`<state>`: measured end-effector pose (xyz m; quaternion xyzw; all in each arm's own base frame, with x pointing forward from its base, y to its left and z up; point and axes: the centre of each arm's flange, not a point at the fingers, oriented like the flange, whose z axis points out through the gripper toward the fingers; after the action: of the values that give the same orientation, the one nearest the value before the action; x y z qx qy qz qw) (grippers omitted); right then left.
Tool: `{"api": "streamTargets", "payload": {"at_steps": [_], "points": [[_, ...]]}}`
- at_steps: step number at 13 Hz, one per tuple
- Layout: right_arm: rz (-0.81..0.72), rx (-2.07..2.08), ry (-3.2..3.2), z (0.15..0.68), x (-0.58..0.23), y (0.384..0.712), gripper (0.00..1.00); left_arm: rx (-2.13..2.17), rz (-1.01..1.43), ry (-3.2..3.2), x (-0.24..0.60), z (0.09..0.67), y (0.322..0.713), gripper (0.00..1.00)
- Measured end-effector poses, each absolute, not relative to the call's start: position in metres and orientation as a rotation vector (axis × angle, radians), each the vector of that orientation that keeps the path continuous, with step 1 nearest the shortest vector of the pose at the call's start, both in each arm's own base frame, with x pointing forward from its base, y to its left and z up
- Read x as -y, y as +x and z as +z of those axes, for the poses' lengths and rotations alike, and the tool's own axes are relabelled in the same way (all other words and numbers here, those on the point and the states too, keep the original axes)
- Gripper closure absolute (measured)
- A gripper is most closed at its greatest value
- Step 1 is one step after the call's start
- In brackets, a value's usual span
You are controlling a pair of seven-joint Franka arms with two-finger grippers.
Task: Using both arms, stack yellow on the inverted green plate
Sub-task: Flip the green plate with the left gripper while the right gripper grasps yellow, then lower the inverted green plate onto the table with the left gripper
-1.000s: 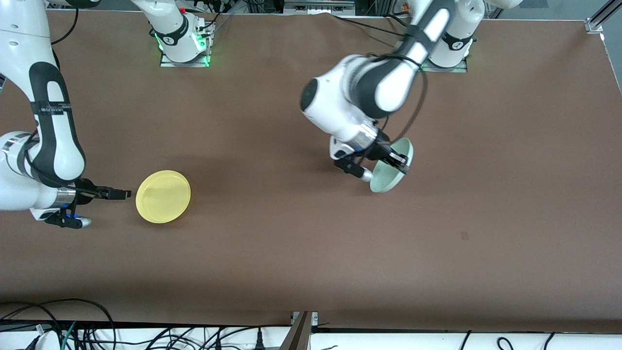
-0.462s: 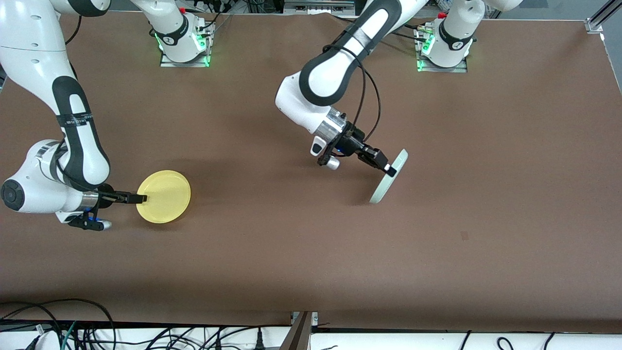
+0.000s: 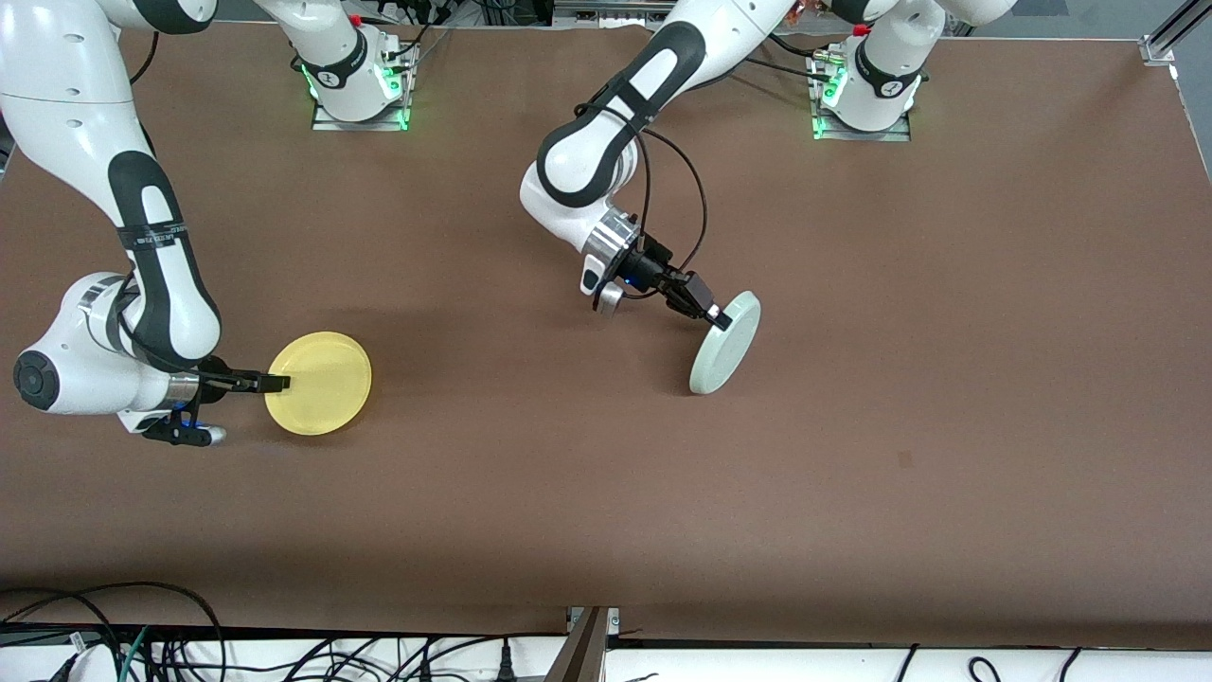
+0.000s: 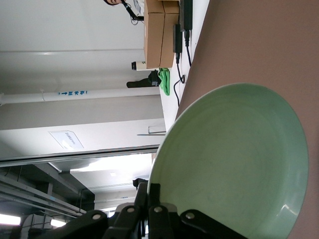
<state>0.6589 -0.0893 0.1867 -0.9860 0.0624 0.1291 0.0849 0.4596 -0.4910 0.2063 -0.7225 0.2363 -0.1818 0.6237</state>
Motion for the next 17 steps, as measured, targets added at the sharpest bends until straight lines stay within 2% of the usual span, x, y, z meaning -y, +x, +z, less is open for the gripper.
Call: {"api": "streamTargets", "payload": {"at_steps": [2, 3, 7, 8, 10, 11, 12, 13, 17], "points": [[0.394, -0.186, -2.937, 0.184, 0.089, 0.657, 0.54, -0.531, -0.462, -1.668, 0.508, 0.198, 0.452, 0.97], [0.397, -0.19, -2.932, 0.182, 0.089, 0.656, 0.6, -0.53, -0.474, -1.671, 0.515, 0.197, 0.449, 0.97], [0.406, -0.192, -2.923, 0.176, 0.088, 0.655, 0.6, -0.504, -0.511, -1.65, 0.528, 0.183, 0.432, 0.97], [0.406, -0.19, -2.923, 0.176, 0.088, 0.655, 0.64, -0.504, -0.519, -1.649, 0.531, 0.182, 0.428, 0.97], [0.406, -0.19, -2.923, 0.176, 0.088, 0.655, 0.88, -0.505, -0.53, -1.647, 0.534, 0.179, 0.423, 0.96], [0.406, -0.189, -2.922, 0.176, 0.088, 0.655, 0.89, -0.505, -0.539, -1.65, 0.536, 0.176, 0.419, 0.94], [0.406, -0.183, -2.918, 0.178, 0.088, 0.655, 0.98, -0.504, -0.548, -1.656, 0.539, 0.174, 0.415, 0.93], [0.401, -0.173, -2.918, 0.179, 0.088, 0.656, 0.98, -0.512, -0.551, -1.688, 0.545, 0.172, 0.41, 0.85], [0.373, -0.14, -2.92, 0.185, 0.088, 0.661, 0.98, -0.499, -0.484, -1.944, 0.567, 0.175, 0.404, 0.4]]}}
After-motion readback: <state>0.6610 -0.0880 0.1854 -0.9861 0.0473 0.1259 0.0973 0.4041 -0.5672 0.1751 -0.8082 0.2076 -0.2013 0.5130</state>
